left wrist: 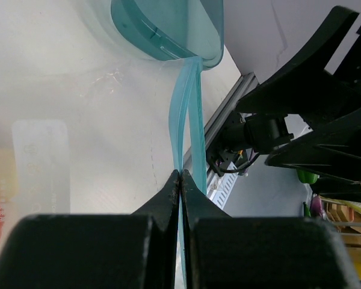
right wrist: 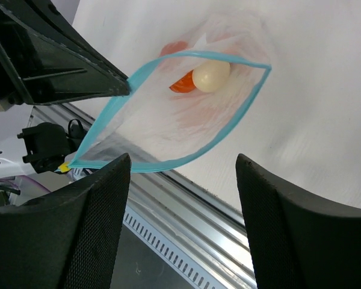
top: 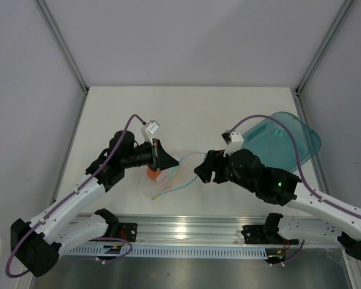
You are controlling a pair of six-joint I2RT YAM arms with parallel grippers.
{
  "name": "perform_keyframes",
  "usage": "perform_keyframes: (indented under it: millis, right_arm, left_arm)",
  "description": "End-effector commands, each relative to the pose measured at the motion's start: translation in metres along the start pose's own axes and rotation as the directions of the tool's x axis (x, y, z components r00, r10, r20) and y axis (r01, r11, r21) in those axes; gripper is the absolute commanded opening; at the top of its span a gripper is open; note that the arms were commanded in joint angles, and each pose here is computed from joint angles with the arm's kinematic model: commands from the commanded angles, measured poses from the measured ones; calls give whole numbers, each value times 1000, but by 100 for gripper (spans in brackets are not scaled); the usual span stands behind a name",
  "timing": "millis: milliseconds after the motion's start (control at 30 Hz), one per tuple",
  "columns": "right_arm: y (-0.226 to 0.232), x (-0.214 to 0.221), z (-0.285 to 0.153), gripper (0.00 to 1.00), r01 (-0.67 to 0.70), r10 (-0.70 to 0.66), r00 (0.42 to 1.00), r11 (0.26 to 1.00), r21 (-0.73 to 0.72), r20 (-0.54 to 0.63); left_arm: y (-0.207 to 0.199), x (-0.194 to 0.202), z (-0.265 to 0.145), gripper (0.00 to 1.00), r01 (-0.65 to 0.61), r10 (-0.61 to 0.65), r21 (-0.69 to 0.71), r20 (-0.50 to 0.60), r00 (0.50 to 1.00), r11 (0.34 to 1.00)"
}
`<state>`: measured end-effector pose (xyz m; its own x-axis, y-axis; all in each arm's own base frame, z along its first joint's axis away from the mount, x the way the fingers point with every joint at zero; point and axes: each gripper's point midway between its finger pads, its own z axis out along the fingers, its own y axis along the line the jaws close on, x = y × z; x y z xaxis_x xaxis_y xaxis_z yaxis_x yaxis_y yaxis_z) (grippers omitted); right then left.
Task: Place the food in the zip-top bag and seal the zipper
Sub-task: Place the fake food in the zipper food storage bag.
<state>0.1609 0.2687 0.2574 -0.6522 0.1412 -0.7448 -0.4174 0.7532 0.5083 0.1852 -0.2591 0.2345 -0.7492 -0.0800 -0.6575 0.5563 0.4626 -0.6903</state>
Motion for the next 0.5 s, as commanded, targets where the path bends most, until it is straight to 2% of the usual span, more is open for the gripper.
perform_keyframes:
  millis: [0, 300, 400, 467]
  right_arm:
    - [-12, 13, 5, 71, -28, 29, 999, 999, 45, -13]
    - [-15, 20, 38, 62, -26, 28, 999, 997, 72, -28]
    - [-17, 17, 47, 53, -41, 43, 999, 997, 67, -30]
    - [-15, 12, 52, 43, -45, 46, 999, 997, 57, -17]
  left_arm:
    - [-14, -6, -5, 1, -22, 21, 40, 23, 1000, 999]
    - [-24, -5, -11, 1, -29, 28, 64, 17, 999, 998]
    - [-24, -1, -12, 1, -28, 27, 66, 10, 1000, 997]
    - [-27, 0, -13, 1, -30, 30, 70, 8, 1000, 997]
